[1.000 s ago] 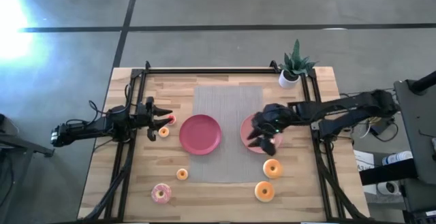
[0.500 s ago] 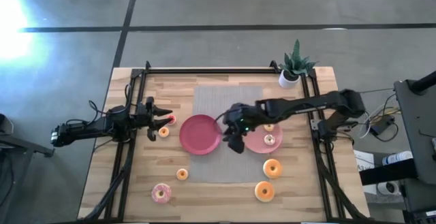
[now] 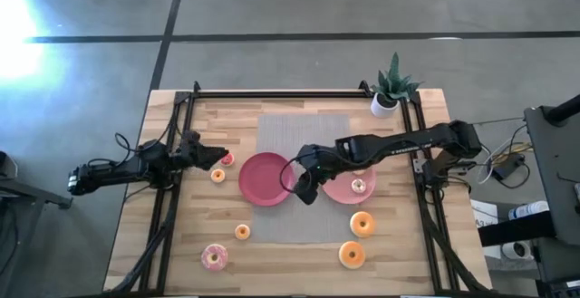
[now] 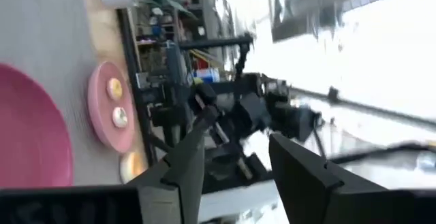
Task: Pick & Place donuts
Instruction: Put the small red donut on the light pink plate
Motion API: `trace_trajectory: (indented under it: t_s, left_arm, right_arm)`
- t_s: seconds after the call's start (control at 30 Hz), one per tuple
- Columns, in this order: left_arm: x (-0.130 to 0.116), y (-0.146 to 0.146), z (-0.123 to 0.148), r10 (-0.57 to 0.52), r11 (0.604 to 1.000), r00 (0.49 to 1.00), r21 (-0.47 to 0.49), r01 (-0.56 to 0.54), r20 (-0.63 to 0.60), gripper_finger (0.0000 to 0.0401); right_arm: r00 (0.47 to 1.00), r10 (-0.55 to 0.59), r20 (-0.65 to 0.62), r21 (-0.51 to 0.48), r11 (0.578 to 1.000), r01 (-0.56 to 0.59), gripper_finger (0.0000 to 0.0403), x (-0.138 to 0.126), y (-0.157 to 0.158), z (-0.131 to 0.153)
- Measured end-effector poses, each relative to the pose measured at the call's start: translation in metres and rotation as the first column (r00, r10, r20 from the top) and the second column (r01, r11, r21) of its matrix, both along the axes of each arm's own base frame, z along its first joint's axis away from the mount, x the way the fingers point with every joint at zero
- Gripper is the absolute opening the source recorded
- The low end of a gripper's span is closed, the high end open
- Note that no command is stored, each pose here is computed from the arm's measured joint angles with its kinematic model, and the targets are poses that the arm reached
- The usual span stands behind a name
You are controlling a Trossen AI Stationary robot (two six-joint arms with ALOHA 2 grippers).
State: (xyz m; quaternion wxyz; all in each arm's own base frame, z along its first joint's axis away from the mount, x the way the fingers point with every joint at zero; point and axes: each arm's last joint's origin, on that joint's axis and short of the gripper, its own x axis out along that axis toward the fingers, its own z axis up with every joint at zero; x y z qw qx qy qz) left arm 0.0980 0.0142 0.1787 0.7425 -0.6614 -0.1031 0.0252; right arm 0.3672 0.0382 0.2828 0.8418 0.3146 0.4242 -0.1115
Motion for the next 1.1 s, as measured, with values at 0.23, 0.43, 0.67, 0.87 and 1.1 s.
trace_trajectory:
  t_s: [0.23, 0.43, 0.67, 0.87, 1.1]
  left_arm:
    - [0.001, 0.003, -0.006, 0.112, 0.974, 0.988, 0.206, -0.088, -0.104, 0.0139]
    - [0.000, 0.006, -0.004, 0.219, 0.958, 0.973, 0.206, -0.200, -0.075, 0.0139]
    - [-0.007, 0.002, -0.005, 0.138, 0.974, 0.891, 0.222, -0.043, -0.433, 0.0128]
    - [-0.003, -0.001, 0.033, 0.083, 0.910, 0.866, 0.391, 0.136, -0.493, 0.0122]
    - [-0.001, 0.005, 0.014, 0.206, 0.947, 0.422, 0.288, 0.141, -0.883, 0.0121]
  right_arm:
    - [0.999, -0.032, -0.005, 0.002, 0.999, 0.032, 0.0134, 0.000, 0.000, -0.001]
    - [1.000, -0.027, -0.006, -0.006, 1.000, 0.027, 0.0132, 0.001, 0.000, -0.002]
    - [1.000, -0.001, -0.006, -0.027, 1.000, 0.001, 0.0132, 0.000, 0.000, -0.002]
    - [0.999, 0.035, -0.018, -0.054, 0.998, -0.036, 0.0132, -0.001, 0.000, -0.003]
    - [0.998, 0.060, -0.035, -0.077, 0.995, -0.063, 0.0130, -0.002, 0.000, -0.004]
